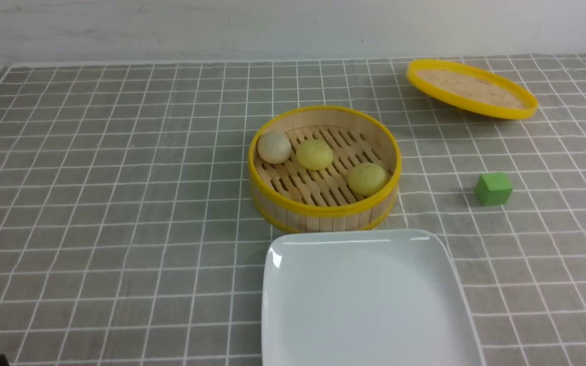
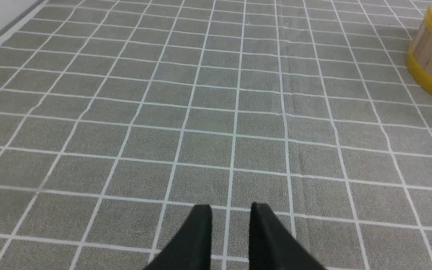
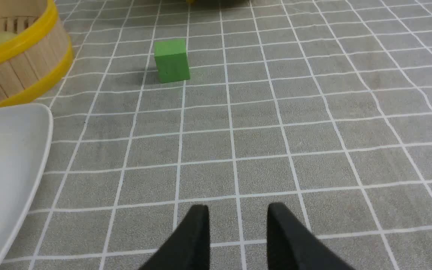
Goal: Put the steamed buns into the plate on the grey tablecloth.
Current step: 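Reach toward a bun in the bamboo steamer with the right gripper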
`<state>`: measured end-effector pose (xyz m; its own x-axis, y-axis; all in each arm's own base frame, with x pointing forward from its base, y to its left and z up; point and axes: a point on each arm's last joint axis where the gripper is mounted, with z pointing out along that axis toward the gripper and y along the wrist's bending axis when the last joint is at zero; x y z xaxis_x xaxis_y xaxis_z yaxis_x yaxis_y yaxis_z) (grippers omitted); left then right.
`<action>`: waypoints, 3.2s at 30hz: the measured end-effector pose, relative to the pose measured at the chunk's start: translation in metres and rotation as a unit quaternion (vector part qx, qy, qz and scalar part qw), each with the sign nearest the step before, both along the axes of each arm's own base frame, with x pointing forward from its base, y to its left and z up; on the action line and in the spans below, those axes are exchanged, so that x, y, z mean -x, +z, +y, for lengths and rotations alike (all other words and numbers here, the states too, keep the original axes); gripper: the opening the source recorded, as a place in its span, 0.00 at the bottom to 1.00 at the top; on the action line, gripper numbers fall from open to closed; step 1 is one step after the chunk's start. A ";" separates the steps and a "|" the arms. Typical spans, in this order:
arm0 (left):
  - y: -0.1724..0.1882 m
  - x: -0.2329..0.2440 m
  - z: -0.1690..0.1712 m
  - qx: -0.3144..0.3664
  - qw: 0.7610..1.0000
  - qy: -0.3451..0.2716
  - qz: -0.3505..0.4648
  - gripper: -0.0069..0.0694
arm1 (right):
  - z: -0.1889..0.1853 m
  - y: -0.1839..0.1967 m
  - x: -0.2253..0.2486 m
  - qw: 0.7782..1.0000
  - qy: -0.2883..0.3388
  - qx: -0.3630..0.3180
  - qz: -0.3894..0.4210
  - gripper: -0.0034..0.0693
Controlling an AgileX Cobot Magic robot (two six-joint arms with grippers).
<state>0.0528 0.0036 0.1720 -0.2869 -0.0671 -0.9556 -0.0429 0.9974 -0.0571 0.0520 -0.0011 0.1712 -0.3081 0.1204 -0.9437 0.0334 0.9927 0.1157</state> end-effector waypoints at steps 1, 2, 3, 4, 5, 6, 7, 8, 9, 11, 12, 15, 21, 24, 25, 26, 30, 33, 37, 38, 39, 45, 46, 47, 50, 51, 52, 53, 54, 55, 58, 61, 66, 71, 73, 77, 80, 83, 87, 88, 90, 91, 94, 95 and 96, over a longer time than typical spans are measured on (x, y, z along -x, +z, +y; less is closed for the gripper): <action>0.000 0.000 0.000 0.000 1.000 0.000 0.000 0.32 | 0.000 0.000 0.000 1.000 0.000 0.000 0.000 0.38; 0.000 0.000 0.000 0.000 1.000 0.000 0.000 0.32 | 0.000 0.000 0.000 1.000 0.000 0.000 0.000 0.38; 0.000 0.000 0.000 0.000 1.000 0.000 0.000 0.32 | 0.000 0.000 0.000 1.000 0.000 0.000 0.000 0.38; 0.000 0.000 0.000 0.000 1.000 0.000 0.000 0.32 | 0.000 0.000 0.000 1.000 0.000 0.000 0.000 0.38; 0.000 0.000 0.000 0.000 1.000 0.000 0.000 0.32 | 0.000 0.000 0.000 1.000 0.000 0.000 0.000 0.38; 0.000 0.000 0.000 0.000 1.000 0.000 0.000 0.32 | 0.000 0.000 0.000 1.000 0.000 0.000 0.000 0.38; 0.000 0.000 0.000 0.000 1.000 0.000 0.000 0.32 | 0.000 0.000 0.000 1.000 0.000 0.000 0.000 0.38; 0.000 0.000 0.000 0.000 1.000 0.000 0.000 0.32 | 0.000 0.000 0.000 1.000 0.000 0.000 0.000 0.38; 0.000 0.000 0.000 0.000 1.000 0.000 0.000 0.32 | 0.000 0.000 0.000 1.000 0.000 0.000 0.000 0.38; 0.000 0.000 0.000 0.000 1.000 0.000 0.000 0.32 | 0.000 0.000 0.000 1.000 0.000 0.000 0.000 0.38; 0.000 0.000 0.000 0.000 1.000 0.000 0.000 0.32 | 0.000 0.000 0.000 1.000 0.000 0.000 0.000 0.38; 0.000 0.000 0.000 0.000 1.000 0.000 0.000 0.32 | 0.000 0.000 0.000 1.000 0.000 0.000 0.000 0.38; 0.000 0.000 0.000 0.000 1.000 0.000 0.000 0.32 | 0.000 0.000 0.000 1.000 0.000 0.000 0.000 0.38; 0.000 0.000 0.000 0.000 1.000 0.000 0.000 0.32 | 0.000 0.000 0.000 1.000 0.000 0.000 0.000 0.38; 0.000 0.000 0.000 0.000 1.000 0.000 0.000 0.32 | 0.000 0.000 0.000 1.000 0.000 0.000 0.000 0.38; 0.000 0.000 0.000 0.000 1.000 0.000 0.000 0.32 | 0.000 0.000 0.000 1.000 0.000 0.000 0.000 0.38; 0.000 0.000 0.000 0.000 1.000 0.000 0.000 0.32 | 0.000 0.000 0.000 1.000 0.000 0.000 0.000 0.38; 0.000 0.000 0.000 0.000 1.000 0.000 0.000 0.32 | 0.000 0.000 0.000 1.000 0.000 0.000 0.000 0.38; 0.000 0.000 0.000 0.000 1.000 0.000 0.000 0.32 | 0.000 0.000 0.000 1.000 0.000 0.001 0.000 0.38; 0.000 0.000 0.000 0.000 1.000 0.000 0.000 0.32 | 0.000 0.000 0.000 1.000 0.000 0.001 0.000 0.38; 0.000 0.000 0.000 0.000 1.000 0.000 0.000 0.32 | 0.000 0.000 0.000 1.000 0.000 0.001 0.000 0.38; 0.000 0.000 -0.006 0.171 0.985 0.017 0.001 0.33 | 0.009 0.002 0.000 0.971 -0.026 -0.239 0.000 0.38; 0.000 0.000 -0.006 0.176 0.984 0.018 0.001 0.33 | 0.010 0.002 0.000 0.966 -0.027 -0.257 0.001 0.38; 0.001 0.000 -0.010 0.276 0.961 0.029 0.006 0.33 | 0.013 0.003 0.000 0.938 -0.036 -0.344 0.005 0.38; 0.001 0.000 -0.014 0.393 0.919 0.043 0.015 0.33 | 0.016 0.005 0.000 0.898 -0.044 -0.437 0.012 0.38; 0.001 0.000 -0.015 0.419 0.906 0.047 0.018 0.33 | 0.017 0.006 0.000 0.891 -0.045 -0.452 0.013 0.38; 0.001 0.000 -0.015 0.436 0.899 0.050 0.019 0.33 | 0.017 0.006 0.000 0.887 -0.045 -0.460 0.013 0.38; 0.002 0.001 -0.016 0.448 0.892 0.051 0.020 0.33 | 0.017 0.006 0.000 0.884 -0.046 -0.465 0.013 0.38; 0.001 0.000 -0.016 0.458 0.887 0.053 0.021 0.33 | 0.017 0.006 0.000 0.883 -0.046 -0.466 0.012 0.38; 0.002 0.000 -0.016 0.465 0.884 0.054 0.019 0.33 | 0.017 0.007 -0.001 0.883 -0.046 -0.468 0.008 0.37; 0.004 0.000 -0.016 0.475 0.879 0.052 0.012 0.33 | 0.016 0.016 0.000 0.893 -0.035 -0.449 -0.010 0.31; 0.013 0.002 -0.017 0.462 0.886 0.042 0.011 0.29 | 0.014 0.048 0.004 0.921 -0.005 -0.385 -0.065 0.20; 0.068 0.012 -0.021 0.383 0.924 -0.012 0.001 0.11 | 0.011 0.120 0.001 0.980 0.014 -0.191 -0.058 0.04; 0.077 0.003 -0.028 0.319 0.932 -0.012 0.170 0.09 | 0.010 0.129 -0.039 0.979 -0.010 -0.113 0.168 0.05; 0.074 -0.004 -0.030 0.296 0.923 -0.011 0.244 0.09 | 0.015 0.125 -0.061 0.962 0.009 -0.099 0.252 0.05; 0.074 -0.022 -0.032 0.260 0.912 -0.018 0.317 0.09 | 0.034 0.126 -0.110 0.937 0.114 -0.104 0.312 0.07; 0.074 -0.036 -0.033 0.244 0.906 -0.023 0.346 0.10 | 0.049 0.132 -0.151 0.923 0.192 -0.127 0.310 0.10; 0.075 -0.045 -0.033 0.240 0.899 -0.021 0.366 0.12 | 0.066 0.127 -0.197 0.904 0.250 -0.135 0.319 0.18; 0.073 -0.053 -0.033 0.238 0.893 -0.017 0.381 0.16 | 0.102 0.116 -0.252 0.884 0.308 -0.110 0.334 0.33; 0.072 -0.055 -0.033 0.238 0.892 -0.016 0.384 0.17 | 0.116 0.111 -0.274 0.879 0.323 -0.095 0.338 0.39; 0.071 -0.056 -0.033 0.238 0.891 -0.015 0.387 0.19 | 0.135 0.109 -0.298 0.875 0.337 -0.069 0.340 0.44; 0.071 -0.056 -0.033 0.238 0.891 -0.015 0.387 0.20 | 0.136 0.105 -0.299 0.872 0.337 -0.071 0.347 0.44; 0.071 -0.057 -0.033 0.238 0.890 -0.014 0.388 0.24 | 0.164 0.096 -0.343 0.871 0.333 -0.024 0.359 0.49; 0.071 -0.057 -0.033 0.239 0.891 -0.014 0.387 0.25 | 0.170 0.091 -0.355 0.870 0.328 -0.008 0.366 0.49; 0.071 -0.057 -0.033 0.239 0.891 -0.013 0.387 0.26 | 0.176 0.085 -0.366 0.869 0.323 0.007 0.375 0.49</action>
